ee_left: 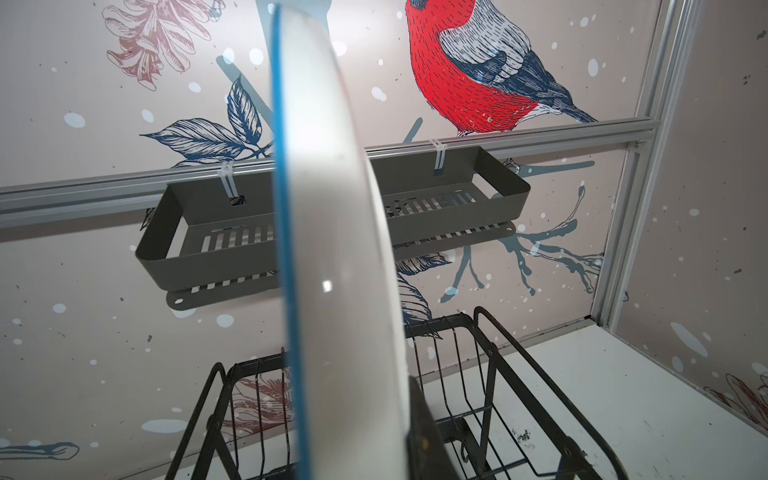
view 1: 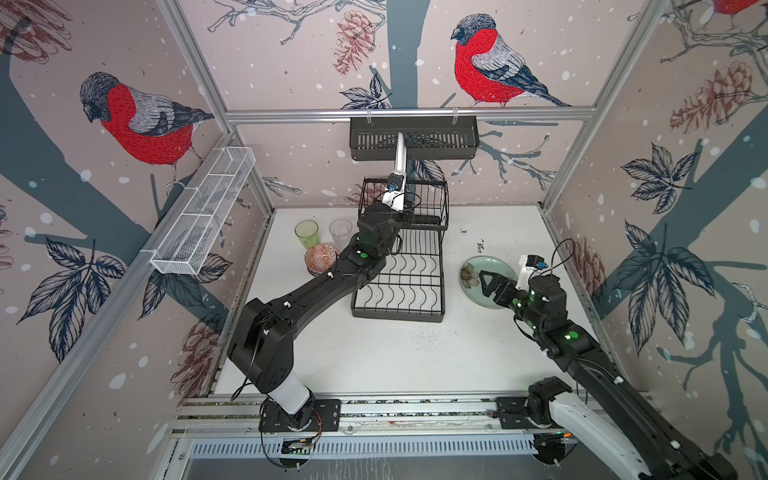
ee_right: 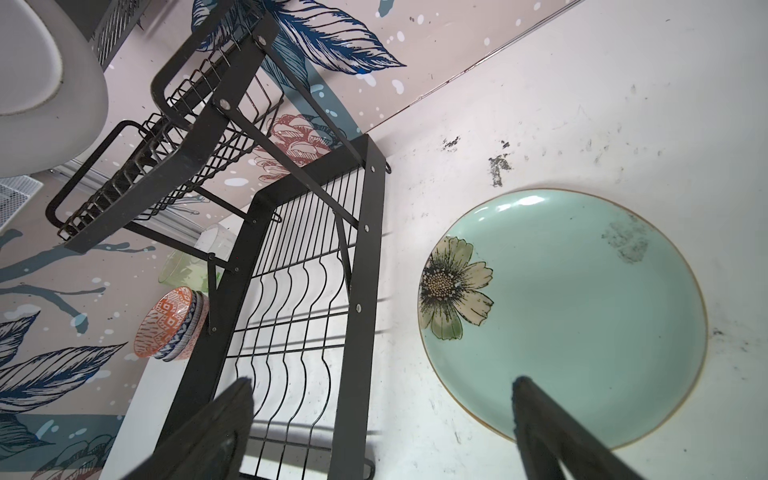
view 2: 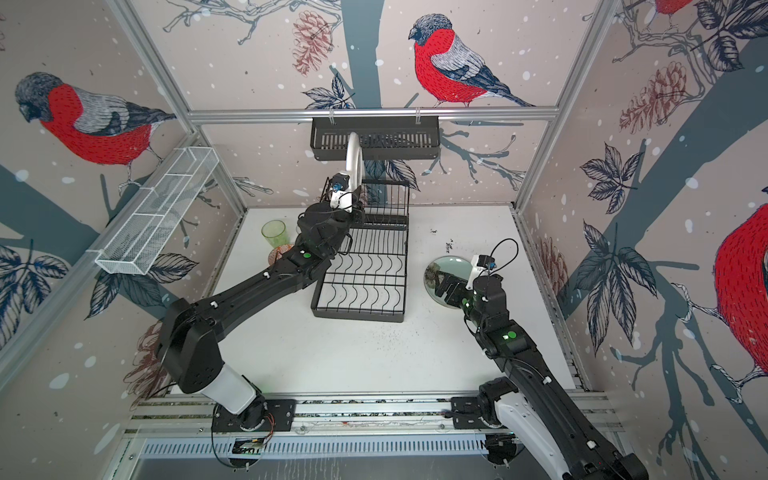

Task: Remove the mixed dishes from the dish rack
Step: 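Lift the white plate up out of the rack with the left gripper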

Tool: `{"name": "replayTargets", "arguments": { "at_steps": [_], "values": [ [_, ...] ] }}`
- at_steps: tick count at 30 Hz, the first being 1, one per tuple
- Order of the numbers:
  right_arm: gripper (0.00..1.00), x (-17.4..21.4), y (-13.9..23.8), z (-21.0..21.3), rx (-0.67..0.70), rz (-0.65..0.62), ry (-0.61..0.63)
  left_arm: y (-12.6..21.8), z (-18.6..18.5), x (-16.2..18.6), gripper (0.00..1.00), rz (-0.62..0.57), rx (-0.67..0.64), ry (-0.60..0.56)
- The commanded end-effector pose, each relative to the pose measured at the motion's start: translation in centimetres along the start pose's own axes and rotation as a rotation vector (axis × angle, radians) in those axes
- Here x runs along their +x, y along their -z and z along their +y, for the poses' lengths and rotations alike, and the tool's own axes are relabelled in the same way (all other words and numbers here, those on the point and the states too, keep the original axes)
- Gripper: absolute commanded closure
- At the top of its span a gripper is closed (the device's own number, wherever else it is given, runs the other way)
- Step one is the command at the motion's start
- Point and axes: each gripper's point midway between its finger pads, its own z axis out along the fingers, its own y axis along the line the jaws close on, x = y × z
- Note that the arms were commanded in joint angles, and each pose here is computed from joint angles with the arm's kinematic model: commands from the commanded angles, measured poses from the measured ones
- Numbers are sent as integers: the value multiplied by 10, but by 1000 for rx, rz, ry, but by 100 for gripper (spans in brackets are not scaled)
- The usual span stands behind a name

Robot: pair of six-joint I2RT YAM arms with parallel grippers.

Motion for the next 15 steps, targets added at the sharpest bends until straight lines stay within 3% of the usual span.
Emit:
{"name": "replayTargets", "arguments": {
  "at_steps": [1,7,15],
  "values": [
    [4,-14,3,9,-40,-45,6,14,3,-51,100,-146,-15,13],
    [3,-22,8,11,-60,-59,0,47,-9,-65,100,-183,-27,-17],
    [3,-28,13,19,-70,-35,27,93,-33,-60,100,-171,53,38]
  ]
}}
